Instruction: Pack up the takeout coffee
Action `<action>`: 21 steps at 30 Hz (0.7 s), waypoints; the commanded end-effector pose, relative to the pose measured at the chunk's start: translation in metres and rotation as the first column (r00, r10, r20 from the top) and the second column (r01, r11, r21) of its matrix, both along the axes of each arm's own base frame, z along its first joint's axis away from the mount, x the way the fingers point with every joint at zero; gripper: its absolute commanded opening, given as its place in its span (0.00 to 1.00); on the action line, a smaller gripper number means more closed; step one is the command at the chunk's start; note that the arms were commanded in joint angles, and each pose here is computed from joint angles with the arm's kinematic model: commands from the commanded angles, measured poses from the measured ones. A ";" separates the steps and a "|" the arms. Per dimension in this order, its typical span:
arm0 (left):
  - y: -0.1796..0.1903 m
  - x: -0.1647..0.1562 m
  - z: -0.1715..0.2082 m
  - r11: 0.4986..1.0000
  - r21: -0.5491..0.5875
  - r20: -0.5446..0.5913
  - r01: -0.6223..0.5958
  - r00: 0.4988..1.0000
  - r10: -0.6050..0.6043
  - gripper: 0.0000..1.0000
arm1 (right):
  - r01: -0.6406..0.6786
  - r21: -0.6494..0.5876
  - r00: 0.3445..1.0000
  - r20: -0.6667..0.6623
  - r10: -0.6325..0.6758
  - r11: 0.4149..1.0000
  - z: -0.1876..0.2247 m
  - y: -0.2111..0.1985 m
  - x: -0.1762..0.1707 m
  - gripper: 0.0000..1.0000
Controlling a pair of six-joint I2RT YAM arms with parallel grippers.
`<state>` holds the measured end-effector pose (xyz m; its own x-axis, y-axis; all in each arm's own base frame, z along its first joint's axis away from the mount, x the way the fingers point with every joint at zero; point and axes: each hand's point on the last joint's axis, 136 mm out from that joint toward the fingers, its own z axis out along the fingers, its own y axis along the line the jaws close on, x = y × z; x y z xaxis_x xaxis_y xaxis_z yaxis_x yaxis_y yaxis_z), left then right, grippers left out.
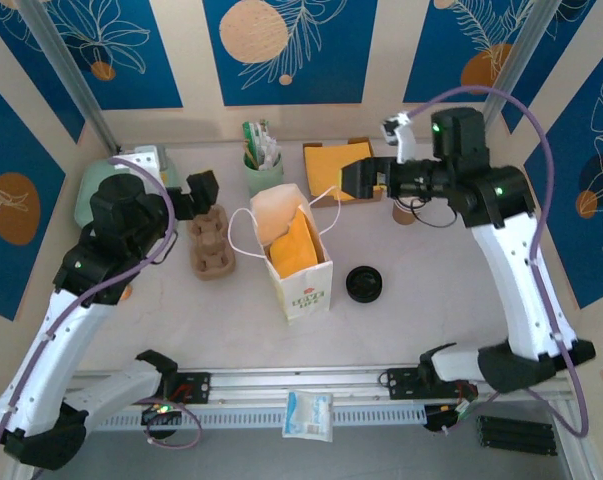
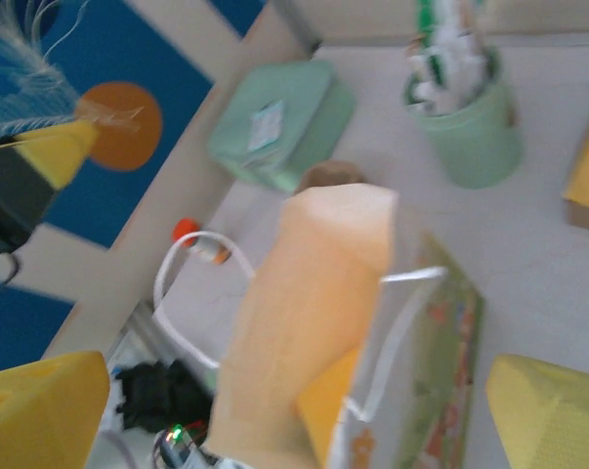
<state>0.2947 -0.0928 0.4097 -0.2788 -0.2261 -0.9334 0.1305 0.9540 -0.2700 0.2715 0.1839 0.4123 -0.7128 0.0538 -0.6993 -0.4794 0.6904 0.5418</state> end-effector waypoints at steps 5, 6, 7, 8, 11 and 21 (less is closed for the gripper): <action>0.051 0.019 -0.036 0.969 0.146 0.028 -0.199 0.980 0.197 0.99 | 0.416 -0.079 0.909 0.066 -0.412 0.906 -0.057 -0.091 0.047 0.99; 0.056 0.020 -0.046 0.963 0.161 0.021 -0.218 0.976 0.218 0.99 | 0.462 -0.093 0.887 0.070 -0.457 0.882 -0.071 -0.104 0.052 0.99; 0.059 0.021 -0.056 0.957 0.176 0.017 -0.230 0.973 0.230 0.99 | 0.501 -0.106 0.865 0.074 -0.496 0.859 -0.085 -0.116 0.056 0.99; 0.061 0.022 -0.066 0.953 0.193 0.015 -0.235 0.972 0.236 0.99 | 0.532 -0.115 0.847 0.077 -0.527 0.839 -0.097 -0.126 0.059 0.99; 0.063 0.023 -0.094 0.942 0.238 0.050 -0.237 0.971 0.232 0.99 | 0.604 -0.121 0.797 0.065 -0.601 0.788 -0.137 -0.153 0.069 0.99; 0.082 0.035 -0.230 0.857 0.424 0.023 -0.294 0.949 0.314 0.99 | 0.671 -0.242 0.741 0.242 -0.626 0.701 -0.250 -0.179 0.089 0.99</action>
<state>0.3172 -0.0213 0.1729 -0.4059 0.0746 -0.9109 -0.1240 0.9829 0.1358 0.3339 0.0135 0.1434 -0.6249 0.3261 -0.7093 0.1303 0.9394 0.3171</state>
